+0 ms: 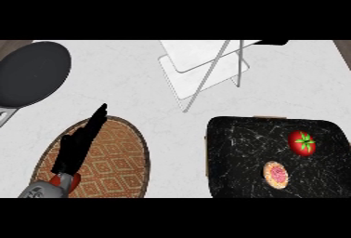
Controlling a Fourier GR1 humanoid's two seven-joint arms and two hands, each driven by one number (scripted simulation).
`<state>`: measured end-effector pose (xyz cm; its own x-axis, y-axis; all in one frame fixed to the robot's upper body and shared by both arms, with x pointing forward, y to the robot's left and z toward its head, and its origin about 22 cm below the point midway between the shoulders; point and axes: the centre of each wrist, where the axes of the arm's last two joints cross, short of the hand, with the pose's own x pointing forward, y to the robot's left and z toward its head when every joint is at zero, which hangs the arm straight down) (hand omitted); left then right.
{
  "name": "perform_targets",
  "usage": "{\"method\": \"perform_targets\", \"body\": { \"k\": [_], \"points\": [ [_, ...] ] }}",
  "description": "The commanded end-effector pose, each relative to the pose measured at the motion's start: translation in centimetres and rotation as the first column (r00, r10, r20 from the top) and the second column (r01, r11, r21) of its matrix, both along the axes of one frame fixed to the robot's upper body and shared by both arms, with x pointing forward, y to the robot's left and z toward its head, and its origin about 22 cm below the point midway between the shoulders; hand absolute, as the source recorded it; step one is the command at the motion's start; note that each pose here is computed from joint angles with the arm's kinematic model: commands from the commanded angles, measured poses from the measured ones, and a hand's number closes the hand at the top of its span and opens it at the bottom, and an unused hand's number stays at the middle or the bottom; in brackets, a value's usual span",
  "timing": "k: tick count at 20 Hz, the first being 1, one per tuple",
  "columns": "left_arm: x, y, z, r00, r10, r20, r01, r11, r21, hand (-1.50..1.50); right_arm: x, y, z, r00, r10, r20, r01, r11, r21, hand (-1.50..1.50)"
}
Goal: Pick the tomato from the tray and place it in the tiered shelf
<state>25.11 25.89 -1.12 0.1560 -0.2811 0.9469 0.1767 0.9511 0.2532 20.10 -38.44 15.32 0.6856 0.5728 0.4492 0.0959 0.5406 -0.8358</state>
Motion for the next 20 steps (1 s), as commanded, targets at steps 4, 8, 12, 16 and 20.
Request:
{"method": "perform_targets", "body": {
  "k": [4, 8, 12, 16, 20],
  "points": [
    [0.2, -1.1, -1.7, 0.999, -0.017, -0.039, 0.018, 1.0, 0.016, 0.0, 2.4, 4.5, 2.1, 0.979, -0.108, -0.171, 0.08, 0.984, -0.162, -1.5],
    [0.8, -2.8, -1.5, 0.999, -0.013, -0.041, 0.012, 1.0, -0.019, 0.0, 4.1, 7.1, 0.2, 0.967, -0.06, -0.249, 0.036, 0.994, -0.1, -1.5],
    [0.4, -0.4, -1.4, 0.999, -0.002, -0.053, 0.002, 1.0, 0.005, 0.0, 5.9, 7.9, -1.4, 0.95, -0.085, -0.302, 0.076, 0.996, -0.044, -1.5],
    [0.2, -0.7, -2.1, 0.999, 0.005, -0.045, -0.005, 1.0, -0.002, 0.0, 7.1, 9.2, -1.0, 0.923, -0.104, -0.37, 0.084, 0.994, -0.072, -1.5],
    [0.3, -0.7, -2.0, 0.998, 0.0, -0.063, -0.001, 1.0, -0.017, 0.0, 8.7, 10.8, -2.3, 0.926, -0.12, -0.359, 0.099, 0.992, -0.075, -1.5]
  ]
}}
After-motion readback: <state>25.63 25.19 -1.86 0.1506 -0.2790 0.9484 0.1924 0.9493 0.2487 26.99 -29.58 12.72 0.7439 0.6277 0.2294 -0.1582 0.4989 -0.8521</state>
